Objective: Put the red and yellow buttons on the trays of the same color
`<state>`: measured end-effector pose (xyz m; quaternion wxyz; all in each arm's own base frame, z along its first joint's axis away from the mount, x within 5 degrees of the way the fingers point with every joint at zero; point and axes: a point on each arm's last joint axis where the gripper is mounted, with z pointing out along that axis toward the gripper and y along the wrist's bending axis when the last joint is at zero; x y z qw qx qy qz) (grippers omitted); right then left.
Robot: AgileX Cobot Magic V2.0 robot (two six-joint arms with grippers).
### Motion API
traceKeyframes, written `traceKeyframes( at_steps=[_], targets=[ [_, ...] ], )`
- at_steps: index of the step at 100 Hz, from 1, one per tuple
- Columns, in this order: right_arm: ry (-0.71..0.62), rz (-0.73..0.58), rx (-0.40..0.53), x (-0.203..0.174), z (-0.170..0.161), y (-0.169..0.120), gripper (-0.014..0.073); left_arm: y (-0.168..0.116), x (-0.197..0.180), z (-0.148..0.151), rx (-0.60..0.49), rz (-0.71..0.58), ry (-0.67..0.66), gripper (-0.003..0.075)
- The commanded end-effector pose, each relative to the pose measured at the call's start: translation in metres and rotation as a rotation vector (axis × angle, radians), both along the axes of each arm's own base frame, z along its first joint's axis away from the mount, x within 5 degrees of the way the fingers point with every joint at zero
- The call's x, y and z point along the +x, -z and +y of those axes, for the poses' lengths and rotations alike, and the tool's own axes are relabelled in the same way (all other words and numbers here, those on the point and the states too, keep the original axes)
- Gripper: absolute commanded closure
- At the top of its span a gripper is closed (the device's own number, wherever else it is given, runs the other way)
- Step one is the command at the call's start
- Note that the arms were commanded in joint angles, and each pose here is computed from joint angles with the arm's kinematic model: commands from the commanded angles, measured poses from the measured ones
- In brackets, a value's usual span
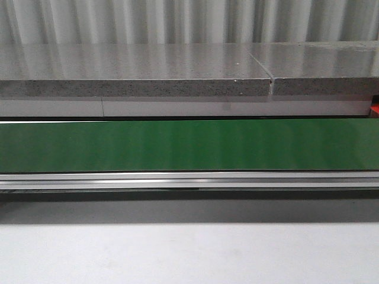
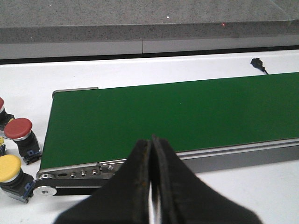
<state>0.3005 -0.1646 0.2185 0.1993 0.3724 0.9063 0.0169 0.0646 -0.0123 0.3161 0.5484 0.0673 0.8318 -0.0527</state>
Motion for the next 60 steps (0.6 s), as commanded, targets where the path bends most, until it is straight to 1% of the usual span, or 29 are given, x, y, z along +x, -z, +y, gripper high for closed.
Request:
traceKeyframes(
  at_steps=[1, 7, 19, 29, 41, 46, 51, 55, 56, 58, 59, 60],
  targets=[
    [-0.013, -0.081, -0.053, 0.002, -0.001, -0.021, 0.0059, -0.014, 0.002, -0.001, -0.033, -0.081, 0.006, 0.0741],
    [-0.013, -0.084, -0.055, 0.002, -0.001, -0.021, 0.0038, -0.014, 0.002, -0.001, -0.033, -0.081, 0.006, 0.0741],
    [-0.011, -0.109, -0.071, 0.001, -0.001, -0.027, 0.0039, -0.014, 0.002, -0.001, -0.033, -0.081, 0.006, 0.0741],
    [-0.016, -0.159, -0.120, -0.003, 0.000, -0.044, 0.0039, -0.014, 0.002, -0.001, -0.033, -0.081, 0.006, 0.0741],
    [-0.032, -0.236, -0.187, -0.013, 0.006, -0.072, 0.0049, -0.014, 0.002, -0.001, -0.033, -0.081, 0.006, 0.0741],
    [-0.060, -0.262, -0.215, -0.016, 0.012, -0.082, 0.0088, -0.014, 0.002, -0.001, -0.033, -0.081, 0.006, 0.0741],
    [-0.092, -0.288, -0.238, -0.018, 0.020, -0.092, 0.0167, -0.014, 0.002, -0.001, -0.033, -0.081, 0.006, 0.0741],
    [-0.113, -0.308, -0.252, -0.020, 0.027, -0.100, 0.0260, -0.014, 0.002, -0.001, -0.033, -0.081, 0.006, 0.0741],
    [-0.119, -0.312, -0.253, -0.020, 0.029, -0.101, 0.0295, -0.014, 0.002, -0.001, -0.033, -0.081, 0.006, 0.0741],
    [-0.132, -0.321, -0.260, -0.021, 0.033, -0.105, 0.0329, -0.014, 0.002, -0.001, -0.033, -0.081, 0.006, 0.0741],
    [-0.136, -0.325, -0.262, -0.021, 0.034, -0.106, 0.0364, -0.014, 0.002, -0.001, -0.033, -0.081, 0.006, 0.0741],
    [-0.144, -0.332, -0.266, -0.022, 0.037, -0.109, 0.0381, -0.014, 0.002, -0.001, -0.033, -0.081, 0.006, 0.0741]
  ],
)
